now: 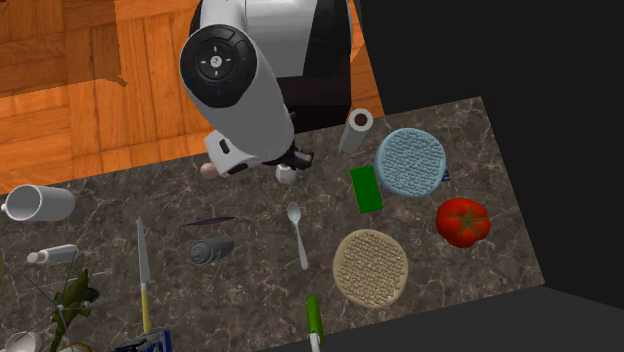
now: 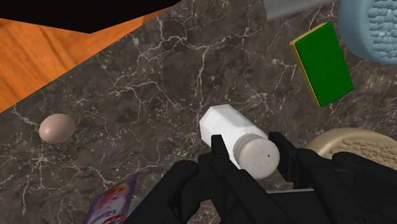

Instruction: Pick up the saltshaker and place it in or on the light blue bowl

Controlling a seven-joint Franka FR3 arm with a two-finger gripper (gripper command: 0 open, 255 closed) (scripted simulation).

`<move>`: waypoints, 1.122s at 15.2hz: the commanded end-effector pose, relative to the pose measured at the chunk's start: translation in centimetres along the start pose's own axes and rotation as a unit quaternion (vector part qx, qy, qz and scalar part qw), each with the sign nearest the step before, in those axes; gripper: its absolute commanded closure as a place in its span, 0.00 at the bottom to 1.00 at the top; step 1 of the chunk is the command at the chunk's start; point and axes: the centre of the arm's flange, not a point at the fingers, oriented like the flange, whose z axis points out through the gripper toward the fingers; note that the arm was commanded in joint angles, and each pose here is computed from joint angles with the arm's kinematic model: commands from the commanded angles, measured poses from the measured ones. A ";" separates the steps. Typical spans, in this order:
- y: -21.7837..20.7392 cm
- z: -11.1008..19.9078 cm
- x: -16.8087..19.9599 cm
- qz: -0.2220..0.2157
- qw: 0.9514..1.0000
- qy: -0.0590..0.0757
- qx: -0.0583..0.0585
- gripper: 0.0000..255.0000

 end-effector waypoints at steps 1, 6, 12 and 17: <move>-2.2 -0.1 -1.0 0.000 1.000 0.000 0.000 1.00; -8.2 -0.3 -3.7 0.000 1.000 0.000 0.000 1.00; -15.5 -0.7 -6.8 0.000 1.000 0.000 0.000 1.00; -21.5 -0.9 -9.5 0.000 1.000 0.000 0.000 1.00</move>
